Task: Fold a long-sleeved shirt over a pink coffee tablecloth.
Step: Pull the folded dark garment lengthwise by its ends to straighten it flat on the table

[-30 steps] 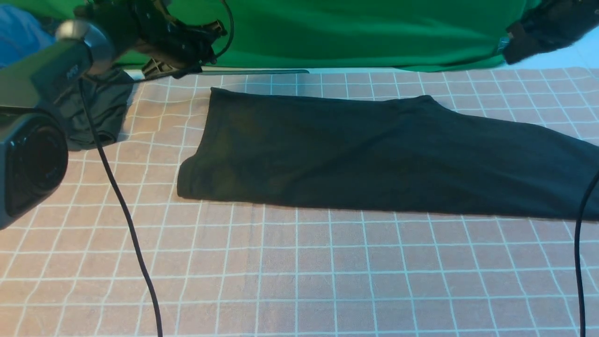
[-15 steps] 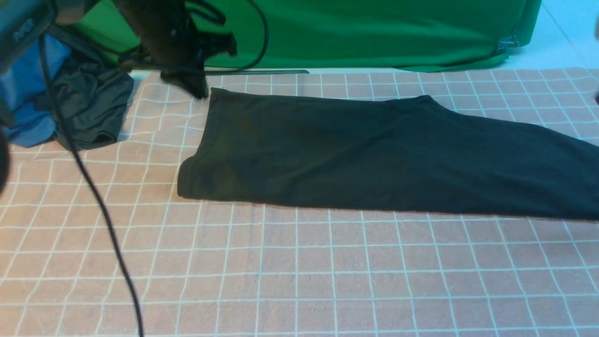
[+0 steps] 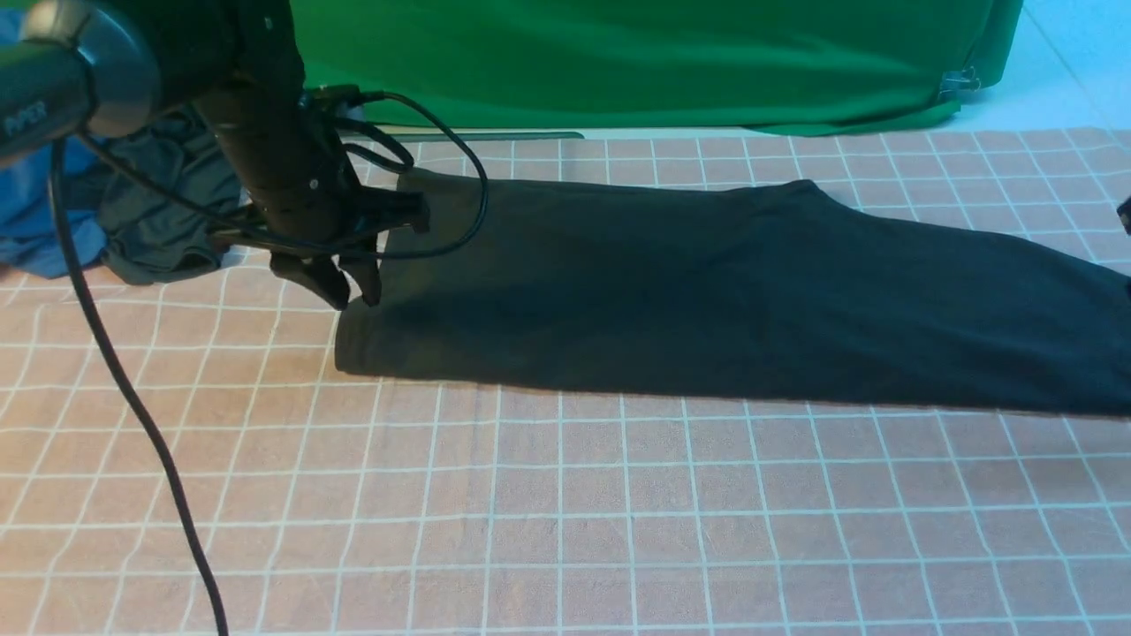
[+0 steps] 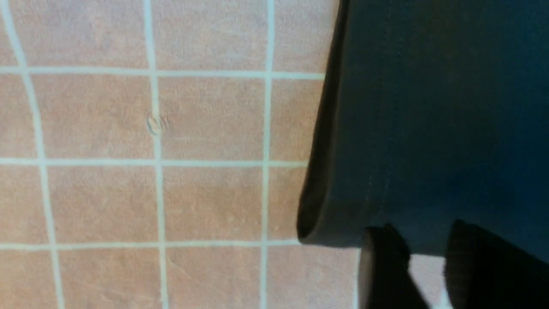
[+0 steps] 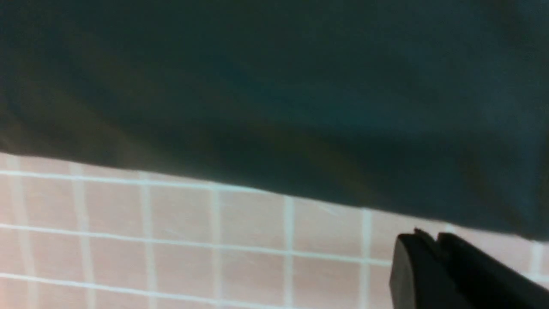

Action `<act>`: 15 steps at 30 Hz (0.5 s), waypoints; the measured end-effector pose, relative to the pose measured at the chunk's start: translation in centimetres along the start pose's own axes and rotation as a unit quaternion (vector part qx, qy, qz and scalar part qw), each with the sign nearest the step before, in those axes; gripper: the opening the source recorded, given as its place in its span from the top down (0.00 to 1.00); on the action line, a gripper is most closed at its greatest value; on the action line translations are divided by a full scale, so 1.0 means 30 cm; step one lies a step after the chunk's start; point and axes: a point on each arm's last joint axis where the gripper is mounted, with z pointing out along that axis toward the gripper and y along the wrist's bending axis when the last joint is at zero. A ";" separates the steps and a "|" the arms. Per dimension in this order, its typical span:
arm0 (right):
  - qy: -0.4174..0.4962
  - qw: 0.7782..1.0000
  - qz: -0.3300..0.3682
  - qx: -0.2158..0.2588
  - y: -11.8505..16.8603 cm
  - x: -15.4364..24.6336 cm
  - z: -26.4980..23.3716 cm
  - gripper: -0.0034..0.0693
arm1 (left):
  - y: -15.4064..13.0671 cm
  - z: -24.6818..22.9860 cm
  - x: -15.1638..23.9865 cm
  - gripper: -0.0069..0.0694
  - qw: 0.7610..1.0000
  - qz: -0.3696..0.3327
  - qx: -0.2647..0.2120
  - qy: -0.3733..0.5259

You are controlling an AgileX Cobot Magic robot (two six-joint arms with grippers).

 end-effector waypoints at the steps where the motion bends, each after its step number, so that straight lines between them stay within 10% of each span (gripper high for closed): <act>1: -0.003 1.000 0.001 -0.007 0.004 -0.002 0.000 0.83 | 0.003 0.018 -0.001 0.40 1.000 0.002 -0.005 0.004; 9: -0.009 1.000 0.003 -0.017 0.010 -0.006 0.000 0.83 | -0.003 0.142 -0.007 0.07 0.999 -0.009 0.004 0.034; 15: -0.012 1.000 0.008 -0.025 0.015 -0.007 0.000 0.83 | -0.013 0.176 0.001 0.33 0.998 -0.020 0.018 0.059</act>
